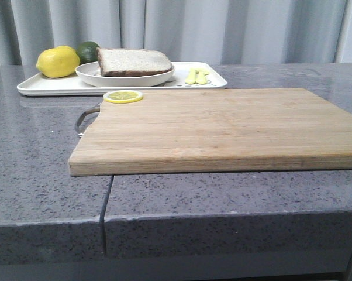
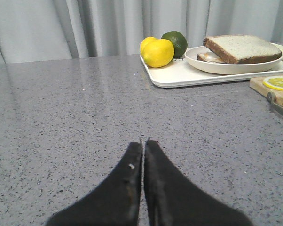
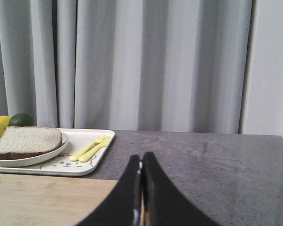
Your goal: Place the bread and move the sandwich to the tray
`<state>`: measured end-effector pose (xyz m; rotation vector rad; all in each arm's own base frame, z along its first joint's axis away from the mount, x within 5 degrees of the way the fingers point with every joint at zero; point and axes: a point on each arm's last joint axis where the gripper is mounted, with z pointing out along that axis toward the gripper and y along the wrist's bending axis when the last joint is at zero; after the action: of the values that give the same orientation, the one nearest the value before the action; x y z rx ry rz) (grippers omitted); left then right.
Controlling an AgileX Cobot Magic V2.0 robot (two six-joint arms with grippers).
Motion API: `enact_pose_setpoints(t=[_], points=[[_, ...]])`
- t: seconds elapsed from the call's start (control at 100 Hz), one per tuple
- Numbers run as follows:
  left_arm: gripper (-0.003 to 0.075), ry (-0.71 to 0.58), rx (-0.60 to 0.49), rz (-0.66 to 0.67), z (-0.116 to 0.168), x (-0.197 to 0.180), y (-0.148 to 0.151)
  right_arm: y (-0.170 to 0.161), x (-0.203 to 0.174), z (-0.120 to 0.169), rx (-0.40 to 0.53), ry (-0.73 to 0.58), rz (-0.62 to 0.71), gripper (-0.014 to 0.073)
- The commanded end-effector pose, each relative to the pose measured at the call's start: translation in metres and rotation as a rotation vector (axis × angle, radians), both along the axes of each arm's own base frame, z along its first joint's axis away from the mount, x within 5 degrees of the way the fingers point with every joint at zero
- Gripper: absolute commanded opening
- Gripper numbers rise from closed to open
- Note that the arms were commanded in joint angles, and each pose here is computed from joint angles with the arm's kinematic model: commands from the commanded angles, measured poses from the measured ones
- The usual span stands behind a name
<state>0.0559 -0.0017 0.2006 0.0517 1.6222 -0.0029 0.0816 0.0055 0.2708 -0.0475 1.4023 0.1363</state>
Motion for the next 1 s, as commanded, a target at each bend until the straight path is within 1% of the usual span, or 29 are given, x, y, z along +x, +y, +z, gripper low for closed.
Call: enact_pose_setpoints(t=[0.0, 0.23, 0.41, 0.46, 0.51, 0.52, 0.53, 0.54, 0.55, 0.58, 0.6, 0.61, 0.62, 0.63, 0.64, 0.65, 0.66, 0.67, 0.69, 0.72, 0.73, 0.75, 0.76, 0.77, 0.8, 0.82, 0.83, 0.89, 0.99], points=[[-0.002, -0.093, -0.022, -0.012, 0.003, -0.002, -0.001, -0.002, 0.0, 0.01, -0.023, -0.047, -0.033, -0.007], [-0.002, -0.093, -0.022, -0.012, 0.003, -0.002, -0.001, -0.002, 0.0, 0.01, -0.023, -0.047, -0.035, -0.007], [-0.002, -0.093, -0.022, -0.012, 0.003, -0.002, -0.001, 0.003, 0.0, 0.008, 0.026, -0.015, 0.027, -0.007], [-0.002, -0.093, -0.022, -0.012, 0.003, -0.002, -0.001, 0.005, 0.0, 0.009, 0.001, -0.031, 0.045, -0.007], [-0.002, -0.093, -0.022, -0.012, 0.003, -0.002, -0.001, 0.008, -0.001, 0.008, -0.042, -0.048, 0.067, -0.007], [-0.002, -0.093, -0.022, -0.012, 0.003, -0.002, -0.001, 0.009, -0.002, 0.009, -0.068, -0.059, 0.078, -0.007], [-0.002, -0.093, -0.022, -0.012, 0.003, -0.002, -0.001, 0.009, -0.001, 0.008, -0.057, -0.053, 0.074, -0.007], [-0.002, -0.093, -0.022, -0.012, 0.003, -0.002, -0.001, 0.01, -0.002, 0.008, -0.078, -0.059, 0.081, -0.007], [-0.002, -0.093, -0.022, -0.012, 0.003, -0.002, -0.001, 0.01, -0.002, 0.007, -0.067, -0.055, 0.086, -0.007], [-0.002, -0.093, -0.022, -0.012, 0.003, -0.002, -0.001, 0.011, -0.002, 0.007, -0.087, -0.061, 0.094, -0.007], [-0.002, -0.093, -0.022, -0.012, 0.003, -0.002, -0.001, 0.011, -0.002, 0.006, -0.074, -0.053, 0.092, -0.007], [-0.002, -0.093, -0.022, -0.012, 0.003, -0.002, -0.001, 0.012, -0.003, 0.006, -0.09, -0.055, 0.099, -0.007], [-0.002, -0.093, -0.022, -0.012, 0.003, -0.002, -0.001, 0.012, -0.003, 0.005, -0.074, -0.051, 0.103, -0.007], [-0.002, -0.093, -0.022, -0.012, 0.003, -0.002, -0.001, 0.012, -0.003, 0.005, -0.089, -0.057, 0.105, -0.007], [-0.002, -0.093, -0.022, -0.012, 0.003, -0.002, -0.001, 0.011, -0.003, 0.004, -0.074, -0.049, 0.101, -0.007], [-0.002, -0.093, -0.022, -0.012, 0.003, -0.002, -0.001, 0.012, -0.004, 0.005, -0.09, -0.054, 0.103, -0.007], [-0.002, -0.093, -0.022, -0.012, 0.003, -0.002, -0.001, 0.012, -0.004, 0.004, -0.076, -0.045, 0.111, -0.007], [-0.002, -0.093, -0.022, -0.012, 0.003, -0.002, -0.001, 0.012, -0.005, 0.003, -0.093, -0.05, 0.107, -0.007], [-0.002, -0.093, -0.022, -0.012, 0.003, -0.002, -0.001, 0.013, -0.005, 0.002, -0.08, -0.038, 0.117, -0.007], [-0.002, -0.093, -0.022, -0.012, 0.003, -0.002, -0.001, 0.013, -0.006, 0.001, -0.1, -0.035, 0.119, -0.007], [-0.002, -0.093, -0.022, -0.012, 0.003, -0.002, -0.001, 0.013, -0.007, 0.0, -0.086, -0.024, 0.12, -0.007], [-0.002, -0.093, -0.022, -0.012, 0.003, -0.002, -0.001, 0.013, -0.008, -0.001, -0.103, -0.017, 0.117, -0.007], [-0.002, -0.093, -0.022, -0.012, 0.003, -0.002, -0.001, 0.013, -0.008, -0.002, -0.089, -0.009, 0.119, -0.007], [-0.002, -0.093, -0.022, -0.012, 0.003, -0.002, -0.001, 0.013, -0.008, -0.002, -0.102, -0.011, 0.118, -0.007], [-0.002, -0.093, -0.022, -0.012, 0.003, -0.002, -0.001, 0.012, -0.01, -0.004, -0.086, 0.016, 0.113, -0.007], [-0.002, -0.093, -0.022, -0.012, 0.003, -0.002, -0.001, 0.011, -0.01, -0.006, -0.098, 0.033, 0.104, -0.007], [-0.002, -0.093, -0.022, -0.012, 0.003, -0.002, -0.001, 0.011, -0.011, -0.007, -0.084, 0.04, 0.103, -0.007], [-0.002, -0.093, -0.022, -0.012, 0.003, -0.002, -0.001, 0.007, -0.014, -0.011, -0.083, 0.086, 0.062, -0.007], [-0.002, -0.093, -0.022, -0.012, 0.003, -0.002, -0.001, 0.0, -0.02, -0.02, -0.035, 0.114, -0.03, -0.007]])
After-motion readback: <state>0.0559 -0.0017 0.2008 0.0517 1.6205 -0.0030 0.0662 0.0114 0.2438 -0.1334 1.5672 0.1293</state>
